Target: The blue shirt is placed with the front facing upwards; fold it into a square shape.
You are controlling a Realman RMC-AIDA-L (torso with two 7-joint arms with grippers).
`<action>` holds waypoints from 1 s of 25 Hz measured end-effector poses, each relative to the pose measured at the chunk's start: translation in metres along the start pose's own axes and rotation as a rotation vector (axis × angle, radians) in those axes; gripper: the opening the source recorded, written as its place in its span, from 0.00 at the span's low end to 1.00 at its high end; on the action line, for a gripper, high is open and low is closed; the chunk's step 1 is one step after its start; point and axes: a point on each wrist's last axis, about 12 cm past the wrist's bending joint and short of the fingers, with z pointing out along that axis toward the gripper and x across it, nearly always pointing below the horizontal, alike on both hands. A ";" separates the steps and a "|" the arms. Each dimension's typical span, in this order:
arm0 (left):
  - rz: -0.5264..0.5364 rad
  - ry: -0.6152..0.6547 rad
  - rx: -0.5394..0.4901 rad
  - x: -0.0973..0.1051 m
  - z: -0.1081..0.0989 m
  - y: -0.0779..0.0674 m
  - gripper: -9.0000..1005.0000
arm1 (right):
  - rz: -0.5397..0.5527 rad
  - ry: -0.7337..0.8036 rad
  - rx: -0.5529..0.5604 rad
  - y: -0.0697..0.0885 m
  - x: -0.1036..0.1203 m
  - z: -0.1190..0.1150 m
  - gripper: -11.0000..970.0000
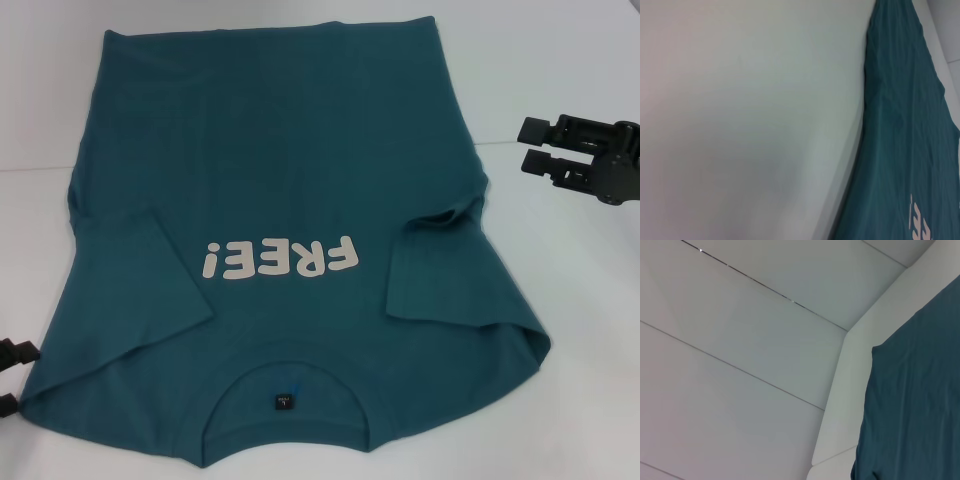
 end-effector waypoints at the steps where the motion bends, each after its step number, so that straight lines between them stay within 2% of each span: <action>1: 0.001 0.002 0.000 0.000 0.000 0.000 0.87 | 0.000 0.000 0.000 0.000 0.000 0.000 0.70; 17: 0.037 0.101 0.060 0.009 0.007 -0.013 0.87 | 0.001 -0.002 -0.002 0.000 0.001 0.000 0.70; 25: 0.051 0.075 0.019 0.002 0.007 -0.011 0.87 | 0.000 -0.002 -0.002 0.000 0.001 0.000 0.70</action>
